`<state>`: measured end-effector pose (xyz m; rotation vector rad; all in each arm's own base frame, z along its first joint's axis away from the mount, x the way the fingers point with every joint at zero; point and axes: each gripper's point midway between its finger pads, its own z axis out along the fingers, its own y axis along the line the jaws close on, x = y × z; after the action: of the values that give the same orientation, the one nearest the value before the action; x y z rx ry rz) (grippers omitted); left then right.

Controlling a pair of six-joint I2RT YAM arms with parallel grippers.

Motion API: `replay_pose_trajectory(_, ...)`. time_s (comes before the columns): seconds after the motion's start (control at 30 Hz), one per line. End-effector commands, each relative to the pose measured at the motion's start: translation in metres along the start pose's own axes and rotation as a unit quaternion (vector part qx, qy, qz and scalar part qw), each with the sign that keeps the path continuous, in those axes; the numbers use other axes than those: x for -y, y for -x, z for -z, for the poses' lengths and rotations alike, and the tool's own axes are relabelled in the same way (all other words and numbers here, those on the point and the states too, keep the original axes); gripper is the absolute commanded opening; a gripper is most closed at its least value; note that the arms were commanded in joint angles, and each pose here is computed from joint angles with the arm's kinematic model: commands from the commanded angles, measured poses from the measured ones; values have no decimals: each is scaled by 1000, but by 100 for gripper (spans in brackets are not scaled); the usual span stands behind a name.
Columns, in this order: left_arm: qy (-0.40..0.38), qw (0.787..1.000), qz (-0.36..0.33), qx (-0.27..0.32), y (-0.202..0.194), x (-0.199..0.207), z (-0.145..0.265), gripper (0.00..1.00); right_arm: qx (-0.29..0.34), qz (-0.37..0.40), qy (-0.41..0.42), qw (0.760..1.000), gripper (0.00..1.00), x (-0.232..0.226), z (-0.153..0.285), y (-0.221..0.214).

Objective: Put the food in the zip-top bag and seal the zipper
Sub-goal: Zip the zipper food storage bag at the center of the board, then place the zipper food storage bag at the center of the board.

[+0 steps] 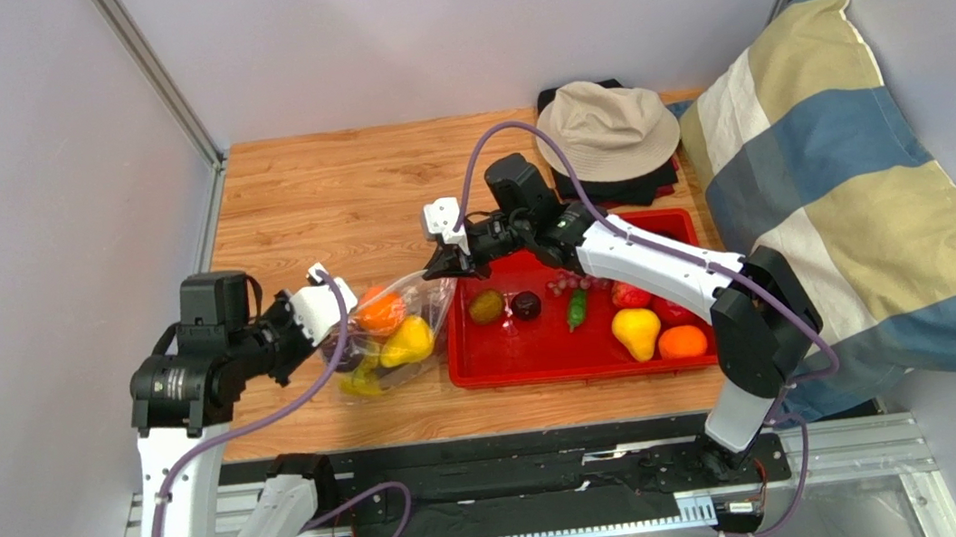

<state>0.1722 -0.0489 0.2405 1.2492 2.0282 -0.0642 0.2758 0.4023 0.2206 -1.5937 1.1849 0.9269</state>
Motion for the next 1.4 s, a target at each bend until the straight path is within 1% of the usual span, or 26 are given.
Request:
replay_pose_trajectory(0.0,34,997,2,-66,-35,4,13,3,-16,0,-49,999,0,25,19,0)
replay_pose_trajectory(0.07,70,994,3,-88,-45,-6,14,0,-13,-9,-45,999,0,24,18,3)
replay_pose_trajectory(0.13,111,989,12,-101,-49,-21,15,0,-5,-20,-40,999,0,25,15,9)
replay_pose_trajectory(0.17,121,987,16,-100,-48,-26,15,0,1,-35,-31,999,0,22,13,14)
replay_pose_trajectory(0.23,161,983,33,-87,-39,-44,17,0,16,-37,-13,999,0,15,6,28)
replay_pose_trajectory(0.27,178,979,52,-87,-36,-53,17,0,27,-44,-1,999,0,9,2,36)
replay_pose_trajectory(0.3,216,971,60,-85,-32,-71,22,0,36,-40,14,998,0,1,-6,48)
replay_pose_trajectory(0.37,241,964,75,-81,-23,-87,26,0,47,-51,38,997,0,-11,-13,62)
replay_pose_trajectory(0.4,250,962,78,-80,-20,-93,28,0,55,-48,52,996,0,-17,-18,77)
replay_pose_trajectory(0.47,254,961,79,-75,-14,-97,32,0,59,-68,78,993,0,-28,-21,84)
replay_pose_trajectory(0.6,251,961,78,-81,-20,-91,33,0,56,-123,135,982,0,-54,-24,94)
replay_pose_trajectory(0.73,253,962,78,-75,-23,-83,37,0,49,-145,167,974,0,-60,-28,92)
replay_pose_trajectory(0.77,251,962,81,-75,-23,-82,38,0,53,-148,175,972,0,-56,-30,98)
replay_pose_trajectory(0.83,248,962,82,-84,-26,-81,36,0,52,-189,199,960,0,-59,-30,103)
replay_pose_trajectory(0.87,248,962,81,-86,-28,-82,34,0,54,-200,201,957,0,-54,-32,106)
replay_pose_trajectory(0.97,235,964,79,-96,-32,-87,15,0,36,-245,183,951,0,-32,-48,81)
replay_pose_trajectory(1.0,239,964,78,-91,-29,-93,8,0,31,-252,163,953,0,-12,-55,68)
replay_pose_trajectory(1.07,225,965,82,-103,-36,-97,-16,0,19,-259,116,959,0,17,-62,50)
replay_pose_trajectory(1.1,237,964,78,-91,-31,-108,-24,0,22,-253,90,963,0,39,-60,48)
replay_pose_trajectory(1.13,228,965,78,-106,-39,-112,-42,0,7,-263,64,963,0,55,-68,27)
replay_pose_trajectory(1.17,249,962,72,-90,-31,-127,-50,0,5,-265,52,963,0,65,-69,18)
replay_pose_trajectory(1.2,256,959,72,-94,-32,-136,-57,0,7,-259,33,965,0,81,-66,16)
replay_pose_trajectory(1.23,250,960,74,-106,-36,-143,-74,0,-5,-266,16,964,0,90,-72,-4)
replay_pose_trajectory(1.27,264,957,74,-93,-28,-157,-81,0,-5,-266,7,964,0,97,-73,-10)
replay_pose_trajectory(1.3,259,957,77,-104,-28,-168,-96,0,-6,-266,-5,964,0,105,-73,-16)
replay_pose_trajectory(1.37,264,955,94,-97,-23,-184,-110,0,-8,-260,-36,965,0,119,-77,-31)
